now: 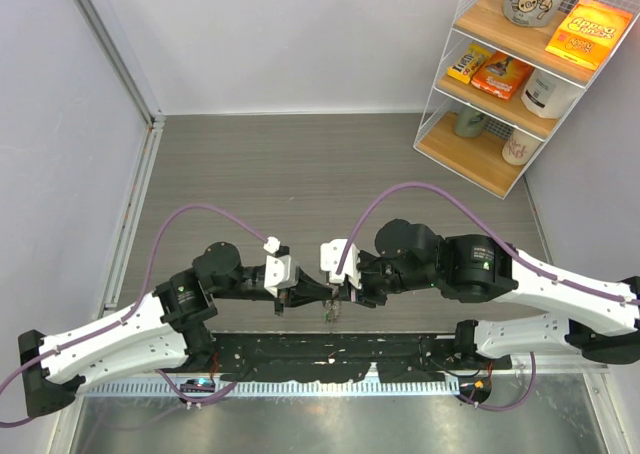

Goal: Put the keys on the keyring

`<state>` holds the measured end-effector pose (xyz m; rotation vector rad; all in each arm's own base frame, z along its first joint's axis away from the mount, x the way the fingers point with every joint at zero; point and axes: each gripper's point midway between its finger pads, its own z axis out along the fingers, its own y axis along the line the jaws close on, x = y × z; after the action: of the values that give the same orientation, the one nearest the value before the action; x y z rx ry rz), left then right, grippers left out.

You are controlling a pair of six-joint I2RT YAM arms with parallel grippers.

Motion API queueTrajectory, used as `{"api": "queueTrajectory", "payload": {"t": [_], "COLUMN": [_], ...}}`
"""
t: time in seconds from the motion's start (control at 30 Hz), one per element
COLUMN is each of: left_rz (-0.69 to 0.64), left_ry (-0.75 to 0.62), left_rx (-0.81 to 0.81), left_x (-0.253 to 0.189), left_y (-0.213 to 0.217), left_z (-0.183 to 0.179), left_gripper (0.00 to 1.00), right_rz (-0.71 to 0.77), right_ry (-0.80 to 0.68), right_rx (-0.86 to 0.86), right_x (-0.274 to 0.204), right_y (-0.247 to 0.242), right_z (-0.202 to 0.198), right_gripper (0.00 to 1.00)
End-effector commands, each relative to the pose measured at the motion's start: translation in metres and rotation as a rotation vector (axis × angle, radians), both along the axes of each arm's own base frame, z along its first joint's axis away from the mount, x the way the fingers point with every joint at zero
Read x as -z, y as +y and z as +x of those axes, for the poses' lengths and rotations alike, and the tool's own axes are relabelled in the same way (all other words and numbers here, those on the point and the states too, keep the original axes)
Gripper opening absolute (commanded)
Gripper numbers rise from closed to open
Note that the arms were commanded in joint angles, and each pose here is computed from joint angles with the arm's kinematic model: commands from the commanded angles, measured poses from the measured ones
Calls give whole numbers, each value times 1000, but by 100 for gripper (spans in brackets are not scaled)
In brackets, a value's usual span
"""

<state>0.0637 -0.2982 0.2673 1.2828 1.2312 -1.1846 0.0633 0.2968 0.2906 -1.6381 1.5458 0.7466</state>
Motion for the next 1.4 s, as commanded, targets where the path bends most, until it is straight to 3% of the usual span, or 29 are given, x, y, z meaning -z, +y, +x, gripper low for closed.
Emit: {"api": "queueTrajectory", "payload": {"t": [0.0,0.5,0.57,0.67,0.97,1.13,1.37], "left_rz": [-97,-105,-107,-108,-120,-163,-276], "left_ry": [-51,-55,-54,-57,-63,-54,-105], "left_rx": [1,-8,-8,-10,-27,-48,-75], "left_x": [-38,-40,-40,-40,-42,-46,-57], "left_y": [2,4,5,5,7,10,25], "left_z": [-1,-1,-1,-1,1,1,-1], "left_gripper": [0,0,0,0,0,0,29], "right_rz": [77,60,59,54,79,168,294], "right_ry": [-23,-22,-22,-24,-22,-32,-36], "right_rx": [-28,-38,-41,-43,-58,-17,40], "right_x": [-22,-16,-15,-12,-12,-23,-37], "right_y": [11,14,15,16,19,18,12], "right_z": [-2,-2,-2,-2,-6,-3,0], "right_gripper": [33,24,21,6,5,6,6]}}
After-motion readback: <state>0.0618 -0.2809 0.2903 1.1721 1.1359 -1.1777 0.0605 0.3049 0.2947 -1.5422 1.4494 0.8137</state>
